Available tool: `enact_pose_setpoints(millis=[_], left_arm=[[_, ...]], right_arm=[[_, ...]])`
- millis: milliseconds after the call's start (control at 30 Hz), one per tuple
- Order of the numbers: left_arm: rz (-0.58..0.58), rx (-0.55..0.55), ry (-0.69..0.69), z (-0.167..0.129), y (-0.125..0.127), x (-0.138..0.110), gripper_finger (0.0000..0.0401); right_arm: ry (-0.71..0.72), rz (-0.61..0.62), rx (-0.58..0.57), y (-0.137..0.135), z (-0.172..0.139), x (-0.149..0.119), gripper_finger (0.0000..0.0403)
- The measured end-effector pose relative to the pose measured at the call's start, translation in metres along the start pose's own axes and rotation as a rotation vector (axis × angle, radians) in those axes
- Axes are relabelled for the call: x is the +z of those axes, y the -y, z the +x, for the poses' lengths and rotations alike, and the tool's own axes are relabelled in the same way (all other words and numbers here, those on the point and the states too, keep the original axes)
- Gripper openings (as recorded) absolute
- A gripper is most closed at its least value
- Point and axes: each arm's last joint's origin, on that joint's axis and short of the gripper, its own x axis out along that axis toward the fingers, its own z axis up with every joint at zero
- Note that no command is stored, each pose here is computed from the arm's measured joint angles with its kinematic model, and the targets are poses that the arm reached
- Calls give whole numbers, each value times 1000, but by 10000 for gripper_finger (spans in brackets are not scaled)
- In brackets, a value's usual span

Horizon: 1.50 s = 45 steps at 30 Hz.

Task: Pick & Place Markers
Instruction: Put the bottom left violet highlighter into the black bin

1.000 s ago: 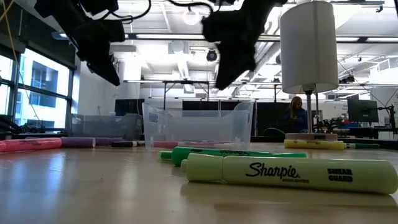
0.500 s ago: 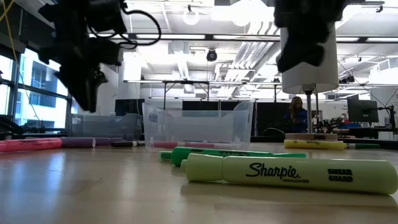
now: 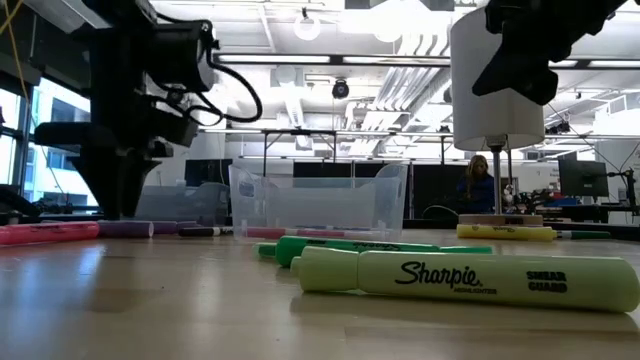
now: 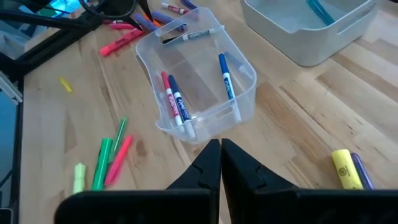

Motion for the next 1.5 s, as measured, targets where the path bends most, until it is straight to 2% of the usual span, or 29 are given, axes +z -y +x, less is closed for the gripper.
enact_pose_setpoints(millis=[233, 600, 733, 900, 1033, 1267, 1400, 1500], left_arm=[[-24, -5, -39, 11, 2, 3, 140], [-75, -85, 28, 13, 5, 12, 139], [-76, -87, 45, 17, 5, 16, 124], [-72, -93, -3, 26, 7, 17, 94], [-69, -92, -26, 31, 7, 17, 86], [-63, -79, -20, 28, 7, 19, 84], [-63, -79, -10, 21, 7, 28, 83], [-53, -84, 54, 10, 6, 41, 82]], right_arm=[[-2, -15, -2, 0, 0, 0, 1], [-3, -34, -2, 0, 0, 0, 1], [-1, -32, -6, 0, 0, 0, 2], [1, -30, -4, 0, 0, 0, 1], [3, -29, -2, 0, 0, 0, 1], [4, -28, -1, 0, 0, 0, 2], [5, -29, -3, 0, 0, 0, 1], [6, -28, -4, 0, 0, 0, 2]])
